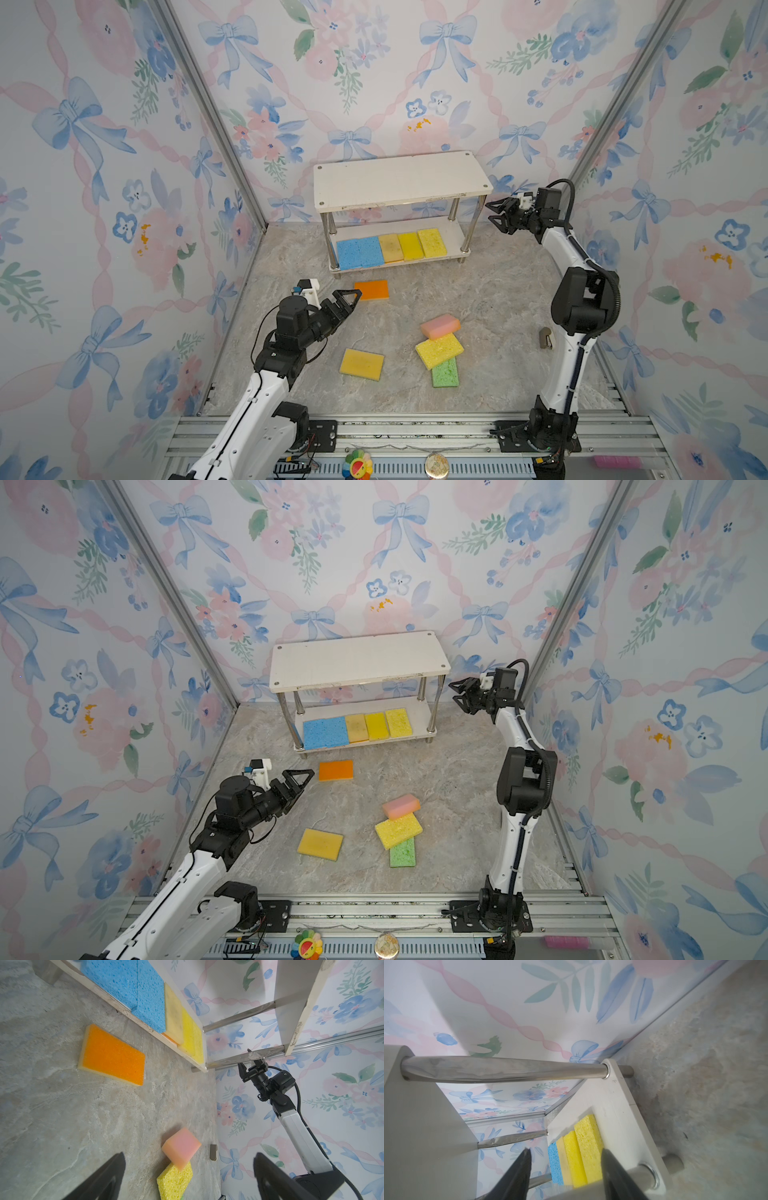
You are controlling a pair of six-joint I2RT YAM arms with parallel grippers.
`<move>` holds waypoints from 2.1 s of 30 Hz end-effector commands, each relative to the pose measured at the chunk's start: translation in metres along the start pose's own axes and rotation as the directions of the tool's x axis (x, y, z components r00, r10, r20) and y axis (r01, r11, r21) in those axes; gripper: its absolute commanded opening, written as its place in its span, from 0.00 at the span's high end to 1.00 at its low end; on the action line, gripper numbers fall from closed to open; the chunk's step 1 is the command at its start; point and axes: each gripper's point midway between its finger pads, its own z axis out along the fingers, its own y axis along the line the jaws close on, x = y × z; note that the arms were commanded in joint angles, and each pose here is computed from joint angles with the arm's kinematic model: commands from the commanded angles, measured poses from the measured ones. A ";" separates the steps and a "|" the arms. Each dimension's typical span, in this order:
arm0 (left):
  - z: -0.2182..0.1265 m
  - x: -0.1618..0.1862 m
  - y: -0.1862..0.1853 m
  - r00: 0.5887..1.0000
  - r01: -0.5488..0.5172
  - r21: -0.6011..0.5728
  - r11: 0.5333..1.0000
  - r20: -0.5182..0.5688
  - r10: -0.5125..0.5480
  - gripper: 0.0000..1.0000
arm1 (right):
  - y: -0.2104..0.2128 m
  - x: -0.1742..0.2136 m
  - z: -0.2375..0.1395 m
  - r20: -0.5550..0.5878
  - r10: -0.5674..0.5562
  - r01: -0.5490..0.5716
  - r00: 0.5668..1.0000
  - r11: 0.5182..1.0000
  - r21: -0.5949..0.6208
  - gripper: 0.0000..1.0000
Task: Place and organize the cleaning sponges onto the shelf
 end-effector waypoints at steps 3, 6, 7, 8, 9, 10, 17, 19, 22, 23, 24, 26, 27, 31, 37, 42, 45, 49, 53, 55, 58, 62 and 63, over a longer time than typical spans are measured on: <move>-0.005 0.002 0.001 1.000 -0.012 -0.004 1.000 -0.006 0.012 0.02 | 0.038 0.029 0.024 -0.160 -0.001 -0.021 0.987 0.991 -0.135 0.44; -0.004 0.000 0.005 1.000 -0.008 -0.017 1.000 -0.003 0.008 0.02 | 0.043 0.041 0.028 -0.198 0.001 -0.037 0.980 0.983 -0.179 0.44; -0.003 0.000 0.007 1.000 -0.009 -0.022 1.000 -0.005 0.009 0.02 | 0.044 0.045 0.028 -0.213 0.007 -0.049 0.977 0.980 -0.192 0.44; -0.002 0.000 0.007 1.000 -0.011 -0.026 1.000 -0.007 0.011 0.02 | 0.045 0.048 0.027 -0.221 0.009 -0.056 0.975 0.977 -0.206 0.44; -0.001 -0.001 0.008 1.000 -0.014 -0.029 0.999 -0.009 0.013 0.02 | 0.046 0.051 0.026 -0.228 0.013 -0.064 0.973 0.974 -0.218 0.44; 0.000 -0.001 0.008 1.000 -0.015 -0.033 0.999 -0.012 0.015 0.02 | 0.045 0.055 0.026 -0.240 0.019 -0.075 0.971 0.971 -0.228 0.44; 0.004 -0.002 0.016 1.000 -0.012 -0.061 0.998 -0.010 0.011 0.02 | 0.039 0.076 0.013 -0.279 0.054 -0.135 0.959 0.950 -0.281 0.44; 0.004 -0.002 0.016 1.000 -0.014 -0.062 0.998 -0.009 0.013 0.02 | 0.036 0.083 0.009 -0.287 0.057 -0.141 0.956 0.949 -0.282 0.44; 0.004 -0.001 0.017 1.000 -0.014 -0.065 0.998 -0.011 0.013 0.02 | 0.033 0.096 0.003 -0.299 0.056 -0.144 0.953 0.949 -0.282 0.44; 0.005 -0.001 0.018 1.000 -0.014 -0.067 0.998 -0.011 0.013 0.02 | 0.032 0.100 0.001 -0.304 0.056 -0.146 0.951 0.949 -0.281 0.44; 0.005 0.000 0.019 1.000 -0.014 -0.067 0.998 -0.013 0.013 0.02 | 0.031 0.104 -0.001 -0.308 0.057 -0.148 0.950 0.949 -0.279 0.44; 0.004 0.000 0.020 1.000 -0.013 -0.069 0.998 -0.011 0.013 0.02 | 0.030 0.113 -0.004 -0.317 0.054 -0.146 0.947 0.950 -0.277 0.44; 0.004 0.001 0.021 1.000 -0.013 -0.071 0.997 -0.013 0.012 0.02 | 0.028 0.117 -0.005 -0.321 0.052 -0.145 0.946 0.951 -0.272 0.44; 0.004 0.003 0.025 1.000 -0.010 -0.075 0.997 -0.016 0.009 0.02 | 0.021 0.133 -0.013 -0.328 0.048 -0.133 0.944 0.961 -0.242 0.44; 0.005 0.005 0.032 1.000 -0.012 -0.092 0.996 -0.023 0.010 0.02 | 0.008 0.161 -0.023 -0.362 -0.007 -0.039 0.932 0.992 -0.119 0.44; 0.010 0.011 0.048 0.999 0.005 -0.144 0.990 -0.050 -0.013 0.02 | -0.025 0.143 -0.043 -0.275 -0.043 0.081 0.961 0.988 0.129 0.43; 0.011 0.013 0.061 0.998 0.011 -0.205 0.979 -0.060 -0.023 0.02 | -0.046 0.108 -0.074 -0.113 -0.042 0.074 0.993 0.954 0.290 0.43; 0.016 0.016 0.078 0.996 0.007 -0.270 0.963 -0.081 -0.031 0.02 | -0.054 0.088 -0.113 -0.004 -0.028 0.027 1.000 0.932 0.361 0.42; 0.025 0.017 0.092 0.993 -0.005 -0.324 0.946 -0.116 -0.034 0.02 | -0.054 0.102 -0.132 -0.036 -0.043 0.054 0.998 0.922 0.384 0.42; 0.030 0.015 0.097 0.992 -0.019 -0.350 0.937 -0.126 -0.027 0.02 | -0.056 0.115 -0.141 -0.062 -0.054 0.074 0.997 0.914 0.399 0.42; 0.040 0.014 0.104 0.987 -0.046 -0.372 0.927 -0.160 -0.015 0.02 | -0.060 0.132 -0.155 -0.079 -0.086 0.111 0.993 0.903 0.415 0.42; 0.048 0.018 0.116 0.979 -0.070 -0.405 0.912 -0.204 -0.015 0.02 | -0.073 0.153 -0.171 -0.103 -0.076 0.115 0.992 0.882 0.457 0.41; 0.050 0.017 0.120 0.978 -0.081 -0.415 0.906 -0.209 -0.009 0.02 | -0.076 0.160 -0.173 -0.112 -0.070 0.114 0.991 0.880 0.461 0.41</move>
